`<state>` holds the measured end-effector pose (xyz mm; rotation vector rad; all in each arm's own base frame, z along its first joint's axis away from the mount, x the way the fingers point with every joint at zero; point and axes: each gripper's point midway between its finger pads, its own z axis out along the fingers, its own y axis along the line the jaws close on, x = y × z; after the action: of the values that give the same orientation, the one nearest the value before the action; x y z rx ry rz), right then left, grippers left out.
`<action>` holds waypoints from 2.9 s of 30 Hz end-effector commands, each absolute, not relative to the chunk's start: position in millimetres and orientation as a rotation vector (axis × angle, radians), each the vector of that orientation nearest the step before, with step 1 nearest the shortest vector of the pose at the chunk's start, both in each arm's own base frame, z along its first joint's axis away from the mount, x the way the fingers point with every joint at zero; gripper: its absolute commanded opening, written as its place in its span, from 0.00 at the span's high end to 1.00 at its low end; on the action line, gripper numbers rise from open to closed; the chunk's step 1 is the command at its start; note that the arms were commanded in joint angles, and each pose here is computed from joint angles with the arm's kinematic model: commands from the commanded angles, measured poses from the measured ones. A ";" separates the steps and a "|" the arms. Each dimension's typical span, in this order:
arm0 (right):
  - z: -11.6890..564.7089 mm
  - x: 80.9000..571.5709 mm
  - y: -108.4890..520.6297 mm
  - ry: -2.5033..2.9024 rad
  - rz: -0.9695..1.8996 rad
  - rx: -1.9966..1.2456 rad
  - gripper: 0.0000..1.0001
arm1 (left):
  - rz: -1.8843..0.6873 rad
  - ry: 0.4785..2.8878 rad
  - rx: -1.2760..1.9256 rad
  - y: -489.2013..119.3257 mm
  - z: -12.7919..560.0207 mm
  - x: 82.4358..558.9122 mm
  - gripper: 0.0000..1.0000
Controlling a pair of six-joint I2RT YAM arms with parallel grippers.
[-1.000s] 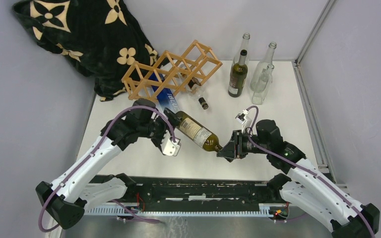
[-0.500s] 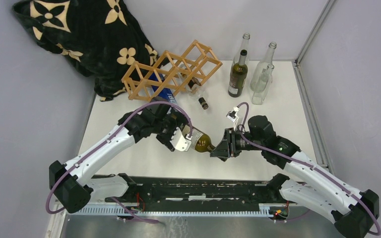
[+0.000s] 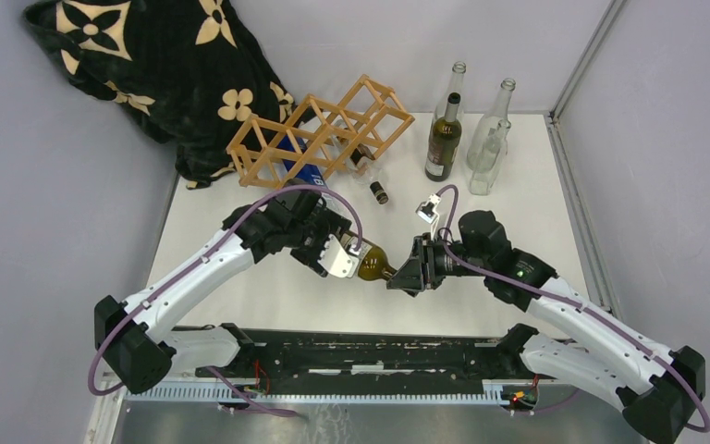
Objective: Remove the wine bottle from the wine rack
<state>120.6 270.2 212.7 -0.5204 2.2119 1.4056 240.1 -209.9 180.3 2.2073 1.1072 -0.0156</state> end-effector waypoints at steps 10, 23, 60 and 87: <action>321.1 149.0 270.5 1.745 1.274 -0.637 0.02 | -0.245 1.348 1.784 -227.8 249.8 259.2 0.98; 410.0 175.0 236.0 1.463 1.090 -0.443 0.02 | -0.711 1.369 1.440 -236.4 314.3 222.9 0.98; 450.3 254.7 285.5 1.339 1.060 -0.315 1.00 | -0.948 1.620 1.369 -235.8 286.1 194.1 0.23; 368.0 426.9 140.2 1.564 0.061 -0.088 1.00 | -0.377 1.986 1.180 -154.7 266.6 240.9 0.00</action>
<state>400.6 138.8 302.3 -0.1862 1.7942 0.0341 244.7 -160.0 243.4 1.2089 2.0312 -0.4036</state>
